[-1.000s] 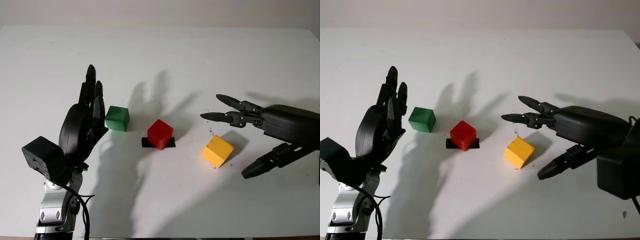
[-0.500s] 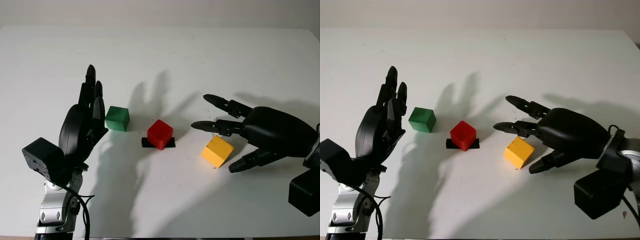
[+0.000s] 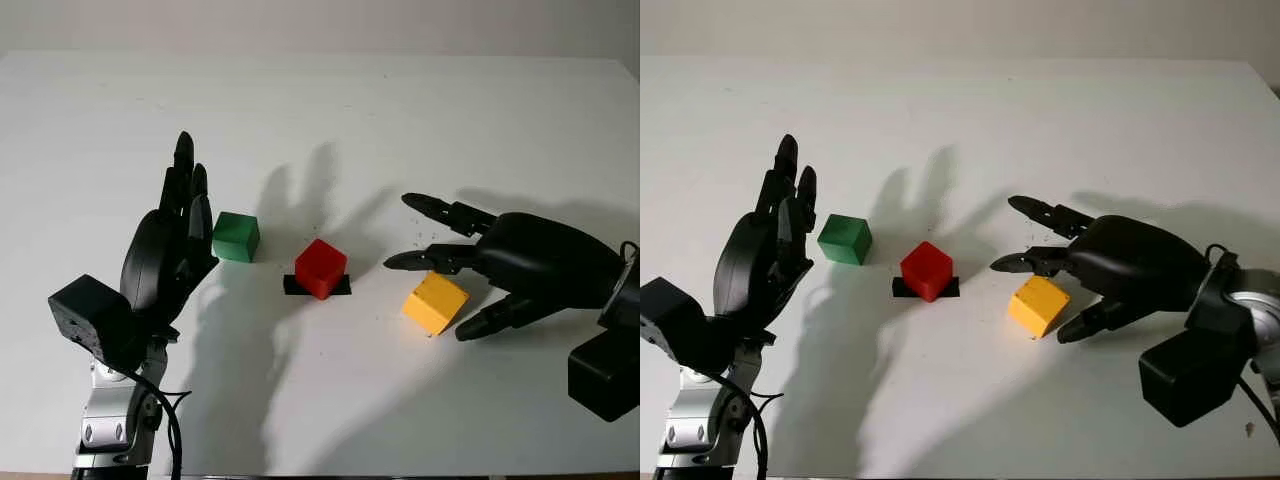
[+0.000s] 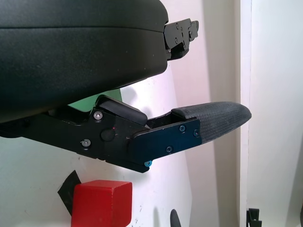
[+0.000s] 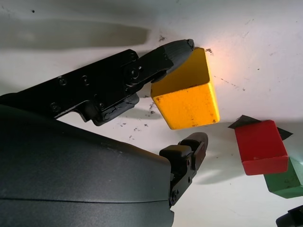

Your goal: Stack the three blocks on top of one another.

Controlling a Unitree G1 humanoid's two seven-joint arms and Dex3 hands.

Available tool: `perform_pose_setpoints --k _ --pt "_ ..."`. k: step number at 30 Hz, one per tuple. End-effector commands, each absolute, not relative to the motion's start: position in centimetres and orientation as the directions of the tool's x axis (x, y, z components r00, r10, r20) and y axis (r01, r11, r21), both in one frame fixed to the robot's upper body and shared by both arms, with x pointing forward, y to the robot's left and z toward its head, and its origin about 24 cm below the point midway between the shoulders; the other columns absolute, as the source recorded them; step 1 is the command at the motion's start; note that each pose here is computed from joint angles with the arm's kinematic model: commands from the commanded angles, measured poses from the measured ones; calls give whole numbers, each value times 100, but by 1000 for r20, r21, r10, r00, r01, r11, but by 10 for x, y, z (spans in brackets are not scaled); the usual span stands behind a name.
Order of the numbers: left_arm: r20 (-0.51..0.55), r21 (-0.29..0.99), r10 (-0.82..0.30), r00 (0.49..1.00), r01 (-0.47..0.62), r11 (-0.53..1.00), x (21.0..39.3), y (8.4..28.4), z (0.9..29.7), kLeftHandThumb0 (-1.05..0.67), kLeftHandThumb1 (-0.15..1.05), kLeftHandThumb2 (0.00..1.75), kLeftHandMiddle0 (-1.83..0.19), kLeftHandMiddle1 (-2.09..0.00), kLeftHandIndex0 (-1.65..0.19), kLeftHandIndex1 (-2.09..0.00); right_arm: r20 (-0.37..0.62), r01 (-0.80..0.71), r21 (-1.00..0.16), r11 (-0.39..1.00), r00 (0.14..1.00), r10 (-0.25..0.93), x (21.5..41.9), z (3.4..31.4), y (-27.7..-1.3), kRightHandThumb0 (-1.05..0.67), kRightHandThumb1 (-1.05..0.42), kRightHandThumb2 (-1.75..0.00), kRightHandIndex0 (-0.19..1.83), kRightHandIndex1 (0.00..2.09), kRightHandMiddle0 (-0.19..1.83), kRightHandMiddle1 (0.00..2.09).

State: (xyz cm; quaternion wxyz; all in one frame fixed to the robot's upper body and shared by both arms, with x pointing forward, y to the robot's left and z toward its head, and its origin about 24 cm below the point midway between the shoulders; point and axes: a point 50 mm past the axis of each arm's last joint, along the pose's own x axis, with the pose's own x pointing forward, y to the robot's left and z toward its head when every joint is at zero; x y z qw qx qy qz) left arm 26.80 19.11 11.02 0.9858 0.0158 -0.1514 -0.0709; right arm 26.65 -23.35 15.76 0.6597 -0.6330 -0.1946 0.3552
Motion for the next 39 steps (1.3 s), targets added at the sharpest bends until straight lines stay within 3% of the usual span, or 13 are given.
perform_pose_setpoints --k 1,2,4,12,30,39 --pt "292 45 -142 946 135 990 265 192 108 -80 105 70 19 0 19 0 -190 -208 -976 -65 668 719 267 163 -234 -45 -89 -5 -7 6 32 53" --pt "288 43 -140 947 133 990 265 192 108 -80 105 69 19 0 19 0 -187 -208 -976 -61 667 721 268 163 -233 -43 -89 -5 -5 6 24 77" --pt "283 41 -135 949 129 991 264 192 108 -81 105 69 19 0 19 0 -185 -207 -976 -59 667 722 268 163 -233 -40 -89 -5 -3 6 17 97" --pt "287 41 -137 948 131 991 264 192 108 -80 105 69 19 0 19 0 -143 -144 -988 -60 670 728 270 165 -235 -38 -96 -6 7 8 26 132" --pt "293 55 -128 948 117 992 264 191 107 -81 105 67 19 0 19 0 -143 -156 -987 -50 668 730 274 169 -233 -36 -100 -5 14 8 25 140" --pt "293 41 -126 948 119 992 264 190 106 -80 105 67 19 0 19 0 -92 -194 -980 46 647 757 289 200 -215 -36 -101 -5 16 7 25 148"
